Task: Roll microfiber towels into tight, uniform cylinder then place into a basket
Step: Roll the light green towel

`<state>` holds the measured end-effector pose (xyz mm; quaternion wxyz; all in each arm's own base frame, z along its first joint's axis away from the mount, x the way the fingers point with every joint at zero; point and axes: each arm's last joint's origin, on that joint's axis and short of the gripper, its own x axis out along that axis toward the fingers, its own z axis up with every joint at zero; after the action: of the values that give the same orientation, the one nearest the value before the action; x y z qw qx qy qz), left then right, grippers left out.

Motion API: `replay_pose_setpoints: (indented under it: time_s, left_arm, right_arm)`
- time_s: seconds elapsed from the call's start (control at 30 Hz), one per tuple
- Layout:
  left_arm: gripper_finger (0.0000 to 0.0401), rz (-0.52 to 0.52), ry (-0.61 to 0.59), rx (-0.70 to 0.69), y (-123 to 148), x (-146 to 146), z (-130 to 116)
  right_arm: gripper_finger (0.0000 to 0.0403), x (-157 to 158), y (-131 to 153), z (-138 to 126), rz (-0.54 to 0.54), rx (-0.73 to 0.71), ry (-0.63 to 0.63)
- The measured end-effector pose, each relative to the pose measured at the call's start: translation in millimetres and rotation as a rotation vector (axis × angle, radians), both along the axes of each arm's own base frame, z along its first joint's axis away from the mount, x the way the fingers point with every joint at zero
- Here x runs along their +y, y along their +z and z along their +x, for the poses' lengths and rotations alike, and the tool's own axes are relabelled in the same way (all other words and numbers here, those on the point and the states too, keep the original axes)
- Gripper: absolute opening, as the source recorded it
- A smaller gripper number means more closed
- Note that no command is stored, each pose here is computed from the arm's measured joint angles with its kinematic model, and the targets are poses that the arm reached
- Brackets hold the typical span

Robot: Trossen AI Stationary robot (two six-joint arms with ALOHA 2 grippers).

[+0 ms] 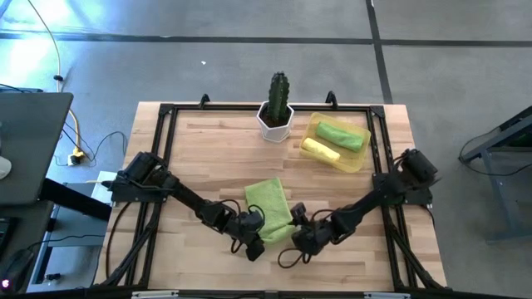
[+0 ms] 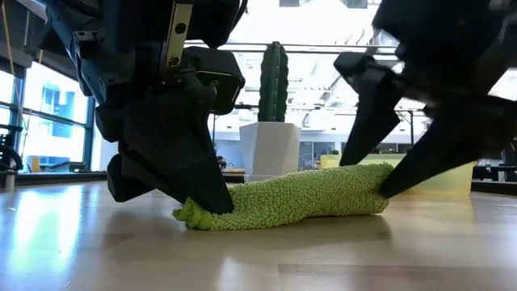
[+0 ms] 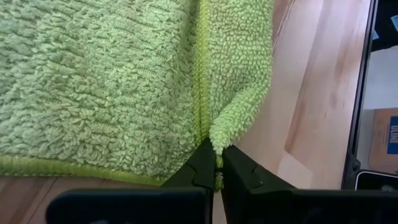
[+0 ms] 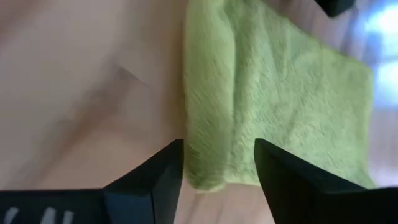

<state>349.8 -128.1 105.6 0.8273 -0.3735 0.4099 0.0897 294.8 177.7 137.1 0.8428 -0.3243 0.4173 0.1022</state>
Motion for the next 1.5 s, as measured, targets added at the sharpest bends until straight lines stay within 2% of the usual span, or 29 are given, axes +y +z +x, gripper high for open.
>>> replay_pose_setpoints:
  time_s: [0.2,0.47,0.53,0.67,0.8,1.07,1.23,1.43,1.5]
  left_arm:
    - [0.0000,0.004,-0.005,-0.001,0,0,0]
    - [0.0001,-0.023,-0.007,0.005,0,0,0]
    - [0.0003,-0.046,0.011,0.007,0,-1,0]
    - [0.0021,-0.061,0.000,-0.046,5,-4,2]
    - [0.0043,-0.063,-0.043,-0.129,24,-9,2]
    - [0.0070,-0.038,-0.164,-0.167,41,-28,-9]
    - [0.0072,0.058,-0.255,-0.202,43,-40,-12]
    - [0.0072,0.391,-0.302,-0.311,53,-49,-10]
    - [0.0072,0.464,-0.331,-0.321,53,-51,-12]
  right_arm:
    - [0.0142,0,-12,3,-0.031,0.007,-0.015]
    - [0.0016,5,-11,0,0.033,0.006,-0.045]
    - [0.0007,6,-11,-1,0.099,0.042,-0.026]
    - [0.0006,2,-13,2,0.285,0.118,-0.095]
    - [0.0004,-8,-12,9,0.455,0.193,-0.165]
    - [0.0001,-34,-11,24,0.754,0.336,-0.253]
    - [0.0001,-54,-10,32,0.931,0.419,-0.357]
    - [0.0000,-76,-9,39,1.031,0.447,-0.505]
    - [0.0000,-80,-9,40,1.044,0.448,-0.538]
